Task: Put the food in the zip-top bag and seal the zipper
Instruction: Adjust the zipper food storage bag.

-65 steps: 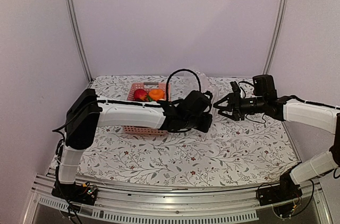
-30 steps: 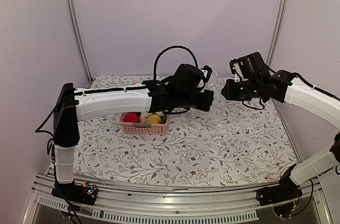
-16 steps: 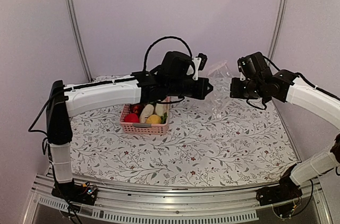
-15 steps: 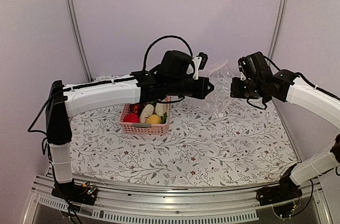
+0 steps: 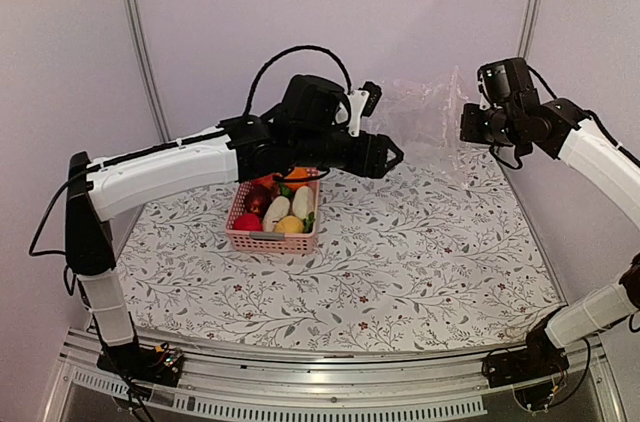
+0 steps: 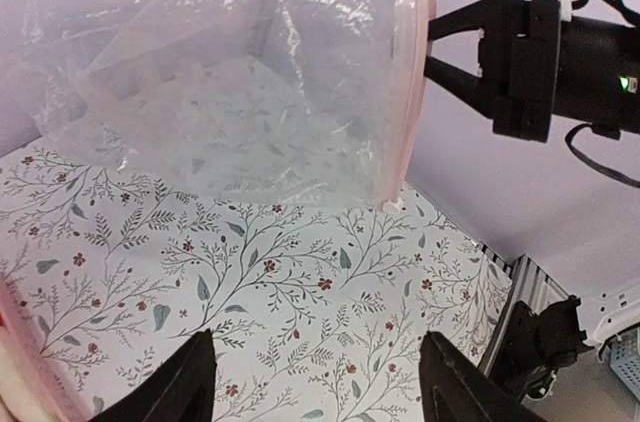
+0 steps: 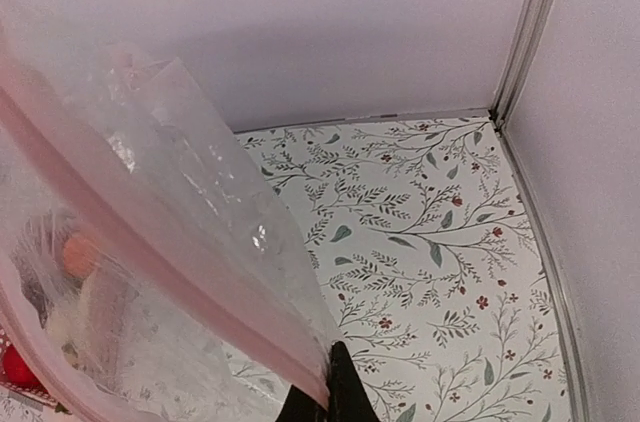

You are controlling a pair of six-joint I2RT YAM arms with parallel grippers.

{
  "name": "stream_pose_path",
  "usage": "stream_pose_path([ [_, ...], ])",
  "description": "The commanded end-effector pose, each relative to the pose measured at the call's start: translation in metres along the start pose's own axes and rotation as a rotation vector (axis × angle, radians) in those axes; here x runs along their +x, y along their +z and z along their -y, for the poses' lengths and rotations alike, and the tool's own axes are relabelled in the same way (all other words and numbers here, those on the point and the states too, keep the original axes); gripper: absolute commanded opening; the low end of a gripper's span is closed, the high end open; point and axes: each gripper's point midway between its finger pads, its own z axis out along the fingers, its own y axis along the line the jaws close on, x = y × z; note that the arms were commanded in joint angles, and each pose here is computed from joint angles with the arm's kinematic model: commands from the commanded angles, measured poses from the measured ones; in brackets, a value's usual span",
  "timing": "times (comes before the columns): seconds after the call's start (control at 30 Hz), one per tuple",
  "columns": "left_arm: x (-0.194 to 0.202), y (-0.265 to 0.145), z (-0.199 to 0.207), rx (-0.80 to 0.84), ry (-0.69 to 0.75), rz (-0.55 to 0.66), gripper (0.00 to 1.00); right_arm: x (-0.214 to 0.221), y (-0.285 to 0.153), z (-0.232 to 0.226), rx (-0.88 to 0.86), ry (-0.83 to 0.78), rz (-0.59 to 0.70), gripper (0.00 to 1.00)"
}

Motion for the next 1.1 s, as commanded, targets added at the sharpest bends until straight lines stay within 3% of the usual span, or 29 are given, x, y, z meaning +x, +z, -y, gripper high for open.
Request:
stream_pose_path([
  [0.0,-0.003,-0.036,-0.043,-0.184,-0.001,-0.047,0.69,-0.038,-0.006,0.051,0.217,-0.086,0.066,0.0],
  [0.1,0.013,-0.053,-0.075,-0.281,-0.049,-0.105,0.7,-0.053,-0.008,0.058,0.277,-0.145,0.096,0.0],
  [0.23,0.037,-0.078,-0.119,-0.388,-0.132,-0.174,0.72,-0.038,0.01,0.037,0.172,-0.187,0.037,0.0],
  [0.37,0.06,-0.093,-0.152,-0.465,-0.198,-0.25,0.86,0.025,0.04,-0.031,-0.163,-0.183,-0.16,0.0],
  [0.5,0.079,-0.096,-0.166,-0.479,-0.232,-0.332,0.87,0.097,0.053,-0.086,-0.42,-0.152,-0.395,0.0],
  [0.6,0.089,-0.095,-0.172,-0.483,-0.258,-0.38,0.85,0.131,0.071,-0.094,-0.422,-0.149,-0.52,0.0],
  [1.07,0.14,-0.084,-0.185,-0.479,-0.314,-0.548,0.84,0.139,0.08,-0.116,-0.496,-0.173,-0.54,0.0],
])
